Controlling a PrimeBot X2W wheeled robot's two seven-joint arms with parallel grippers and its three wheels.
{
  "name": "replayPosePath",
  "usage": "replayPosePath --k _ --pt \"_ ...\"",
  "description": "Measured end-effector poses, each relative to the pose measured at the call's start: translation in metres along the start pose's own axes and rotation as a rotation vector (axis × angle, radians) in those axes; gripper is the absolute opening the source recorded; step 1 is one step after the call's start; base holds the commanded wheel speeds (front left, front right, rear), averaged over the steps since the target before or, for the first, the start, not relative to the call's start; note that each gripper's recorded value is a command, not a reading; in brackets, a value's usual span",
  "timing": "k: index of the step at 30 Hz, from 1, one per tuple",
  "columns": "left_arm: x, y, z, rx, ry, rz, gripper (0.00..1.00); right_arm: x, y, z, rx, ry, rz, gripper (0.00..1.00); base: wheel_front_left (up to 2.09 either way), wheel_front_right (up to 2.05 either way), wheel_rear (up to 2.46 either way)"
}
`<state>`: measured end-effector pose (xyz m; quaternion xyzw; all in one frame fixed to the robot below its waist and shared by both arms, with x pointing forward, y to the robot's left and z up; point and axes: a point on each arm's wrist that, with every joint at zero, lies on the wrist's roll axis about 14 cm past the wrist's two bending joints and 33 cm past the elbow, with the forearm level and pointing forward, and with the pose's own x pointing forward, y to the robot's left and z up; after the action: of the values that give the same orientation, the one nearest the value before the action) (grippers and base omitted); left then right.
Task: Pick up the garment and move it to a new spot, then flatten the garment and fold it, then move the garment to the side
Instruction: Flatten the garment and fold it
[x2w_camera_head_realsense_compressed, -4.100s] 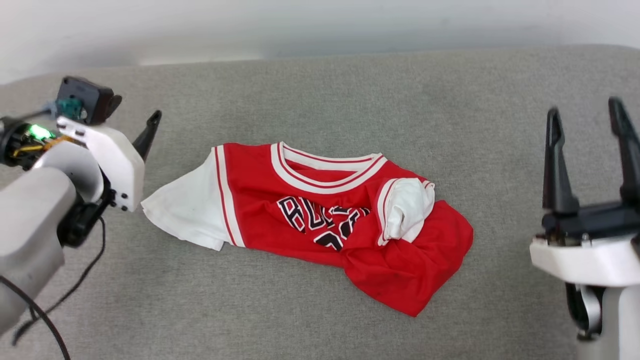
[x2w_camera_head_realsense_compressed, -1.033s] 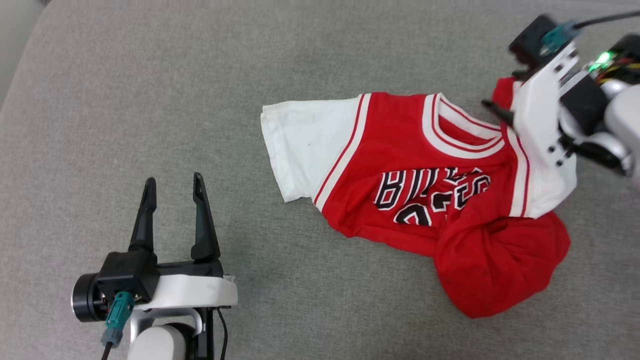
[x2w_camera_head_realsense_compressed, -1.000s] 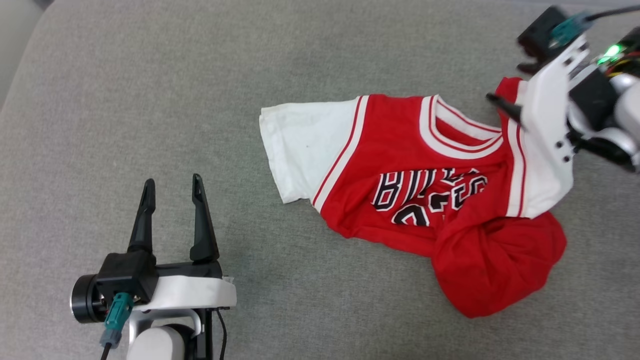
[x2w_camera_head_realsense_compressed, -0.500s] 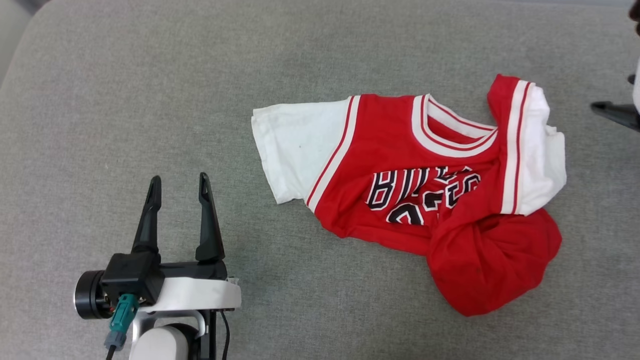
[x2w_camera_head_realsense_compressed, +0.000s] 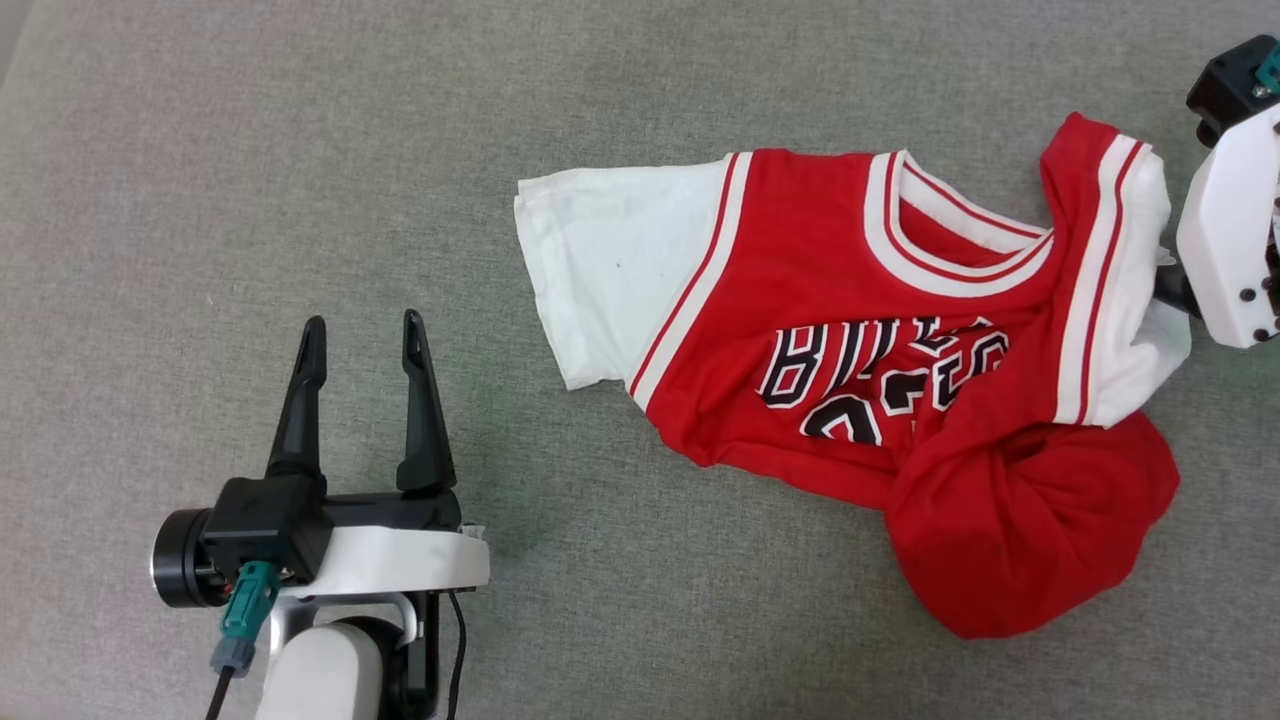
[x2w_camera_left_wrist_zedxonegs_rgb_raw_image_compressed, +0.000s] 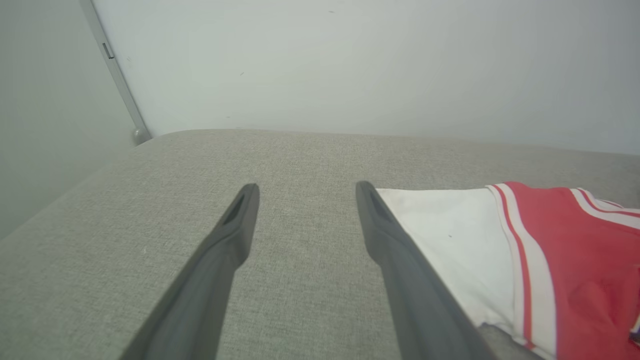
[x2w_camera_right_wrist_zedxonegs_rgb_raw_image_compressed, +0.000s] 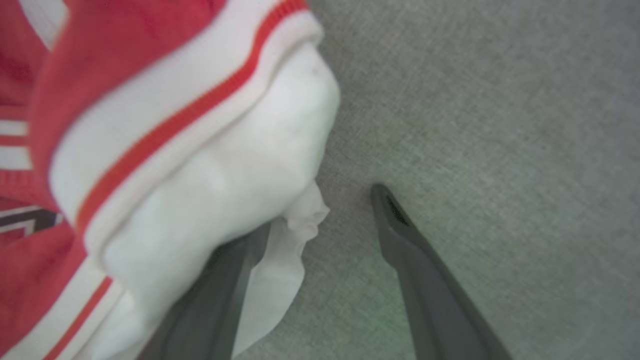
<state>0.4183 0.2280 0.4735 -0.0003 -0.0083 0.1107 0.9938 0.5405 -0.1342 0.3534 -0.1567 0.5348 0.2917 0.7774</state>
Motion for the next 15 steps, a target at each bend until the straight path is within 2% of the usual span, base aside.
replayPosePath --k 1,2,8,15 --pt "0.0 0.0 0.0 0.0 -0.001 0.002 1.0 0.0 0.001 0.0 0.003 -0.014 0.0 0.82 0.0 0.0 0.0" --pt "0.0 0.001 0.001 -0.001 -0.003 0.003 1.0 -0.001 0.001 0.001 0.006 -0.035 -0.002 0.0 0.0 0.0 0.0" --pt "0.0 0.005 0.013 0.022 -0.036 -0.009 1.0 -0.025 0.006 0.008 -0.038 -0.172 -0.035 0.0 0.0 0.0 0.0" --pt "0.008 0.009 0.035 0.081 -0.099 -0.084 1.0 -0.106 -0.015 0.018 -0.087 -0.402 -0.142 0.0 0.0 0.0 0.0"
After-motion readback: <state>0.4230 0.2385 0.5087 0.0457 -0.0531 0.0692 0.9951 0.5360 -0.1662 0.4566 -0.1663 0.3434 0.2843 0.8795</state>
